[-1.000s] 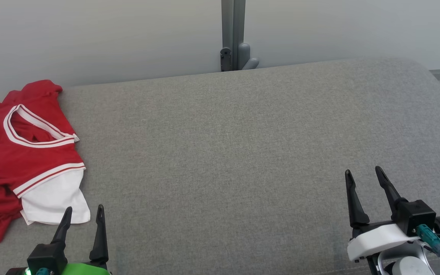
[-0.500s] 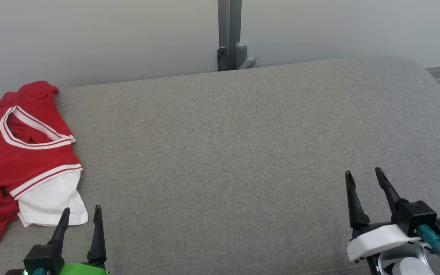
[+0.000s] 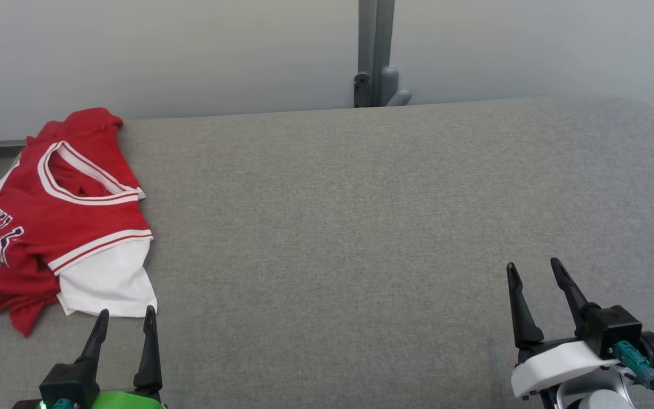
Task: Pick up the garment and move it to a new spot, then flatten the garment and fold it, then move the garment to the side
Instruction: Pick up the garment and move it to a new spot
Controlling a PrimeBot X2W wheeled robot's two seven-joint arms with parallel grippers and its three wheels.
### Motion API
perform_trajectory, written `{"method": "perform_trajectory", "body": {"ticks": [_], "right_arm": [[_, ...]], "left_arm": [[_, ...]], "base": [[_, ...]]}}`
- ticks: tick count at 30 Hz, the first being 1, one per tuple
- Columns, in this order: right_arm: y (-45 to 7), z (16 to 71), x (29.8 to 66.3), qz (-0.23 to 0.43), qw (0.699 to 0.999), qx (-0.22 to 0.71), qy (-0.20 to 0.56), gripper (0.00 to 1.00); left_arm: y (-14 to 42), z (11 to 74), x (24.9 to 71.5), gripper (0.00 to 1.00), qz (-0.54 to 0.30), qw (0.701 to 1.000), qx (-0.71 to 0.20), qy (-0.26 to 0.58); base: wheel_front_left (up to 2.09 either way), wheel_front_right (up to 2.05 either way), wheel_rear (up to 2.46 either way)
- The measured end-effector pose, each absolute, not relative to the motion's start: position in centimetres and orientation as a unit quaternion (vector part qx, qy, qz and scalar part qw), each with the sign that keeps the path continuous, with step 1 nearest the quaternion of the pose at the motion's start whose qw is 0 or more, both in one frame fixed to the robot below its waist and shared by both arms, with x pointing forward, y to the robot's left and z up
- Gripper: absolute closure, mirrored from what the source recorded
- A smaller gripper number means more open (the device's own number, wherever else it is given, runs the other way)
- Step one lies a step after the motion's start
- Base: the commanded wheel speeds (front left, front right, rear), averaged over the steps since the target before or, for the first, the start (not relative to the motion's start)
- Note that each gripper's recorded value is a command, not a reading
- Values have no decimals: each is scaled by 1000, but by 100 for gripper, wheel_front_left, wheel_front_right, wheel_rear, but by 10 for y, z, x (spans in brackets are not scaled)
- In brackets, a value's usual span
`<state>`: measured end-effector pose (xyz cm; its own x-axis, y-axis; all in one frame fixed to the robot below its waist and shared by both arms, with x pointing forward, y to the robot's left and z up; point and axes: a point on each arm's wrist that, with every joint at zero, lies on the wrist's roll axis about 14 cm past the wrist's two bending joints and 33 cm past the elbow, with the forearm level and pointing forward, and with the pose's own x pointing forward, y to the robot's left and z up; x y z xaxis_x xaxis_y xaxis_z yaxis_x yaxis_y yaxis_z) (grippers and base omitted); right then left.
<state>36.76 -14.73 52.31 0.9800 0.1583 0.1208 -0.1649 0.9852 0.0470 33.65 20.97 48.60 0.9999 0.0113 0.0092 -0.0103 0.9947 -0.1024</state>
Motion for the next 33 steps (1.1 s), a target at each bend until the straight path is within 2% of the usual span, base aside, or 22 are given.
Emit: {"method": "perform_trajectory", "body": {"ticks": [16,22,28,33], "right_arm": [[-46,527,383,225,972,47,-55,0],[-25,528,384,254,964,48,-55,0],[-20,524,390,261,963,48,-51,0],[-22,523,409,253,965,41,-56,0]], "left_arm": [[285,479,266,0,142,988,-54,-6],[297,480,251,0,169,984,-56,-10],[311,481,255,0,195,977,-85,-17],[323,490,286,0,208,971,-115,-32]], "base": [[0,0,0],[0,0,0],[0,0,0],[0,0,0]]}}
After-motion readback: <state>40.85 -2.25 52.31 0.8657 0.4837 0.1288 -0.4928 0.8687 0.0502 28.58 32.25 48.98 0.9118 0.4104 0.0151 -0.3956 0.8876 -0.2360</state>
